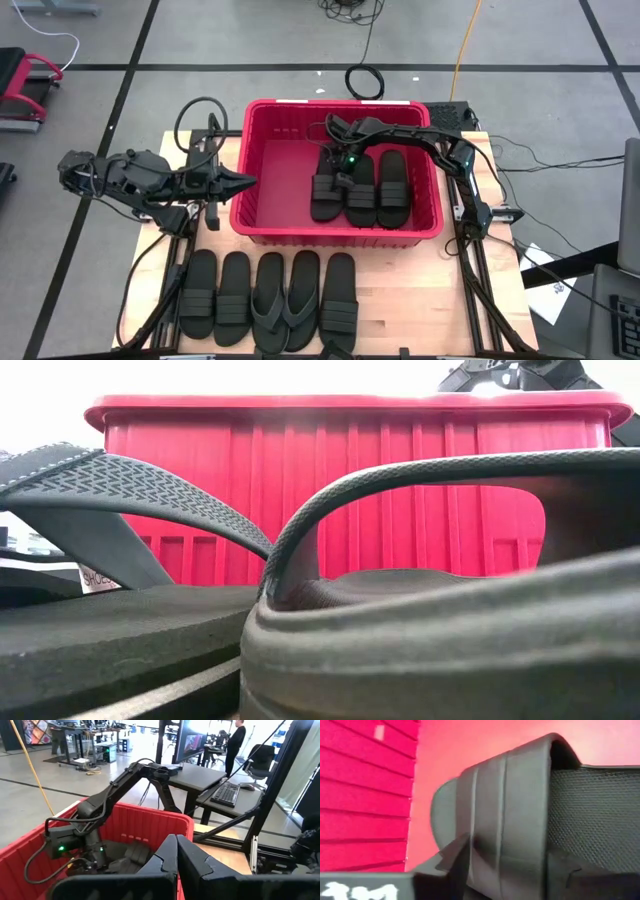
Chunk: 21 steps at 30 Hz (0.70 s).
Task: Pick and place slides into bin
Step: Put the slipper into the bin
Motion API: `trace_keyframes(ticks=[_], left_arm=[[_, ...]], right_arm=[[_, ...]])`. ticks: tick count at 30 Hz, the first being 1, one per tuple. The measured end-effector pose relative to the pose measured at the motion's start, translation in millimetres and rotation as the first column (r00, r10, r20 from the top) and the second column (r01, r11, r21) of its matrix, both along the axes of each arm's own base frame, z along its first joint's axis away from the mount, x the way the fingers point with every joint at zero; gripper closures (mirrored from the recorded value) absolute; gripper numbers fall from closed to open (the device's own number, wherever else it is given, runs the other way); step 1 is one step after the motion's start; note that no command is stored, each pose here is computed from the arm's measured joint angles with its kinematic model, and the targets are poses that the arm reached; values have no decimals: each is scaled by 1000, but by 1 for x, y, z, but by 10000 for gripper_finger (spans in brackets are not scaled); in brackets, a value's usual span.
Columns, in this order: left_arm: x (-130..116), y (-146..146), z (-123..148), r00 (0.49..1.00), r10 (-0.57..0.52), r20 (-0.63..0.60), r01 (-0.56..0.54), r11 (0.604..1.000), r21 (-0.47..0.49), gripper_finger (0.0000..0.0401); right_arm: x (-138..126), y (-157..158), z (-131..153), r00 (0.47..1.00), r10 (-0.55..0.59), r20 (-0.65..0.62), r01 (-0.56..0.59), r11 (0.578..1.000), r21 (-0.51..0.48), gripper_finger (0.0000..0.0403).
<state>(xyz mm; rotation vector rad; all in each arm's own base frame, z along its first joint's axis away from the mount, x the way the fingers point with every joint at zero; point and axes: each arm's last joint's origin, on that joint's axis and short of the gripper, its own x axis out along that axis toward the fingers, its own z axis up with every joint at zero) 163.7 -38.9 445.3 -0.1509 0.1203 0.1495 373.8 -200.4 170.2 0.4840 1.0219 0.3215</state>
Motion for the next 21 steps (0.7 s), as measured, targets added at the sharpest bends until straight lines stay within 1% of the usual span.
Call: trace_keyframes(ticks=[2,5,8,11,14,16,19,21], left_arm=[[0,0,0,1000,-2,0,2,1000,-1,398],[0,-1,0,1000,-19,0,19,1000,-3,398],[0,-1,0,999,-43,-1,43,999,-6,398],[0,-2,0,998,-56,-4,56,998,16,398],[0,-2,0,998,-59,-5,59,998,22,398],[0,-2,0,998,-67,-6,67,998,22,398],[1,-4,0,993,-115,-7,115,993,1,398],[4,-6,-2,987,-160,-16,159,987,-6,398]], right_arm=[[0,0,3,1000,-7,0,7,1000,-14,219],[0,0,17,999,-4,50,6,999,-50,212],[-1,-1,34,995,-12,94,24,992,-122,212],[-6,1,56,990,-30,135,55,981,-186,212],[-13,7,93,970,-52,236,102,974,-202,217],[-19,18,127,937,-41,346,114,975,-192,228],[-33,46,181,863,2,506,124,969,-216,260],[-46,70,216,798,45,602,122,964,-234,296]])
